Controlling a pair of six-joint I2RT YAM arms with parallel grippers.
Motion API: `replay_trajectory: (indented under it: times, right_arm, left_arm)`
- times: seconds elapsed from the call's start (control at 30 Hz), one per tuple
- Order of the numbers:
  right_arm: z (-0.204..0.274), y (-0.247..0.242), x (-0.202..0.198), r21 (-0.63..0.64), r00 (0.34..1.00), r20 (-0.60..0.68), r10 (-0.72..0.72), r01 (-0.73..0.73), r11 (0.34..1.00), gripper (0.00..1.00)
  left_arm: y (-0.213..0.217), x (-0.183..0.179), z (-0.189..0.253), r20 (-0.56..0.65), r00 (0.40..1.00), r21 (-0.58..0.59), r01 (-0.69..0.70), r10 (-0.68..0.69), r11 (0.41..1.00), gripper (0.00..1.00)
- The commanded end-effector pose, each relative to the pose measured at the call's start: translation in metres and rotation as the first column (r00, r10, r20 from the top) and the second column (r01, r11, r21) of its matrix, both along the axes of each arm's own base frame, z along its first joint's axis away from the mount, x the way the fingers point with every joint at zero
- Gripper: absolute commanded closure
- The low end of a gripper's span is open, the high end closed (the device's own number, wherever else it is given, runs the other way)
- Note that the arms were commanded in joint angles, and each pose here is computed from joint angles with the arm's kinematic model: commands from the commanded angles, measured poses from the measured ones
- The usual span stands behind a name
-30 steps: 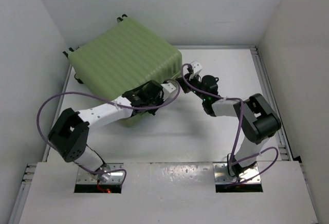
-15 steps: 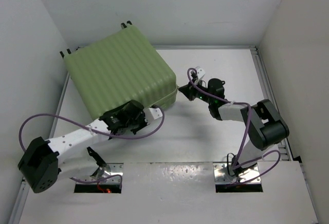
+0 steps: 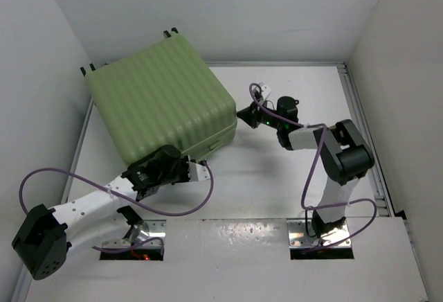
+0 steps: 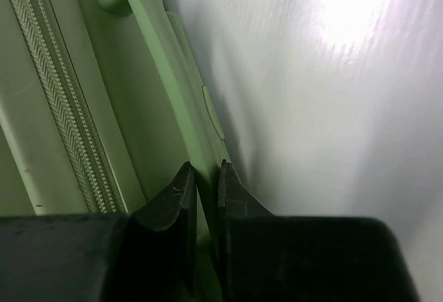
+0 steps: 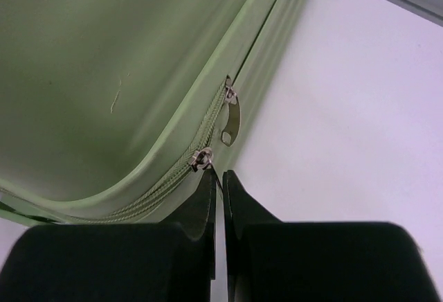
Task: Pack the luggage
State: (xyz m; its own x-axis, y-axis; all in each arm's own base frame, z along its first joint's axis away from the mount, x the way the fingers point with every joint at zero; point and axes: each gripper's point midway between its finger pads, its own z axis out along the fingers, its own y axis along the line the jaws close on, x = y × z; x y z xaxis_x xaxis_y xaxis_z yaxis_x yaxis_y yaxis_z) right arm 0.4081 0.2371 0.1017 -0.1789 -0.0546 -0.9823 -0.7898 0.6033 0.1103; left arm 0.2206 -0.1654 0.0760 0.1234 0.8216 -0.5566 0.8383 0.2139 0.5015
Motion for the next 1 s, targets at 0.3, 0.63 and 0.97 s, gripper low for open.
replay_trajectory:
  times: [0.3, 0.63, 0.97]
  right_arm:
    - [0.013, -0.021, 0.130, 0.060, 0.953, 0.221, -0.208, 0.200, 0.978, 1.00]
    - [-0.001, 0.017, 0.186, 0.099, 0.929, 0.280, -0.240, 0.221, 0.970, 1.00]
    - [0.009, 0.019, 0.193, 0.115, 0.900, 0.325, -0.290, 0.266, 0.957, 0.95]
  left_arm:
    - [0.029, 0.008, -0.031, 0.008, 0.987, 0.218, 0.155, -0.161, 0.963, 1.00]
    - [0.029, 0.014, -0.027, 0.003, 0.980, 0.211, 0.194, -0.199, 0.958, 1.00]
    - [0.029, 0.016, -0.022, 0.018, 0.983, 0.194, 0.175, -0.182, 0.965, 1.00]
